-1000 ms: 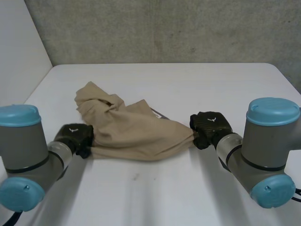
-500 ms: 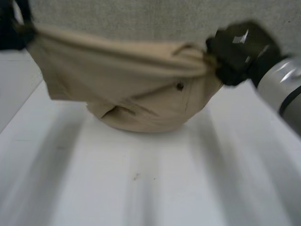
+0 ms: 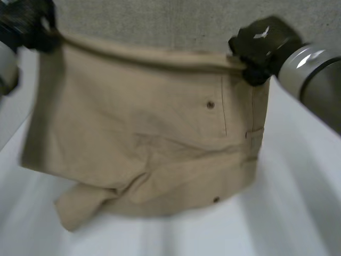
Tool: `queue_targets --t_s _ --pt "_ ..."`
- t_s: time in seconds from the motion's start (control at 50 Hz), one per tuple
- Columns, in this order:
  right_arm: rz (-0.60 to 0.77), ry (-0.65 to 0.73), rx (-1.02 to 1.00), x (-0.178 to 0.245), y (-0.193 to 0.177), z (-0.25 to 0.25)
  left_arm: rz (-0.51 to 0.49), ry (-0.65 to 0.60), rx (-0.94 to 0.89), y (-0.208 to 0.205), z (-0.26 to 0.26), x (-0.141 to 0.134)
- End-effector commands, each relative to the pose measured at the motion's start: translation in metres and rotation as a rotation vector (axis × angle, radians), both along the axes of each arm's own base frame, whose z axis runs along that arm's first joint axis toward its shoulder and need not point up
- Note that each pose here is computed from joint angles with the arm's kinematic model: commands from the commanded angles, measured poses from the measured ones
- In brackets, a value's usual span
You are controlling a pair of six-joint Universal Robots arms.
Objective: Fold the shorts.
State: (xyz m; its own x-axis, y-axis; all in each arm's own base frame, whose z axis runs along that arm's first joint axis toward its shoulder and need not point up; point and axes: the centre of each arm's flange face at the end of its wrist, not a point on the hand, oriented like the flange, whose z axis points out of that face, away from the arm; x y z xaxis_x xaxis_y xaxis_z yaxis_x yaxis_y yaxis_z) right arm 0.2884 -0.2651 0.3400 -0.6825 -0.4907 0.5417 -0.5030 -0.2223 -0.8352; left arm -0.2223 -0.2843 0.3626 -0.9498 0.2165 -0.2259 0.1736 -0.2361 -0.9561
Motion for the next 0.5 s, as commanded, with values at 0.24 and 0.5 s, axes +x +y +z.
queue_targets --t_s 0.24,0.5 --pt "-0.105 -0.423 -0.613 0.030 -0.080 0.041 0.160 0.202 -0.532 -0.082 0.069 -0.053" --pt "-0.094 -0.461 -0.628 0.024 -0.070 0.056 0.105 0.263 -0.613 -0.017 0.074 -0.043"
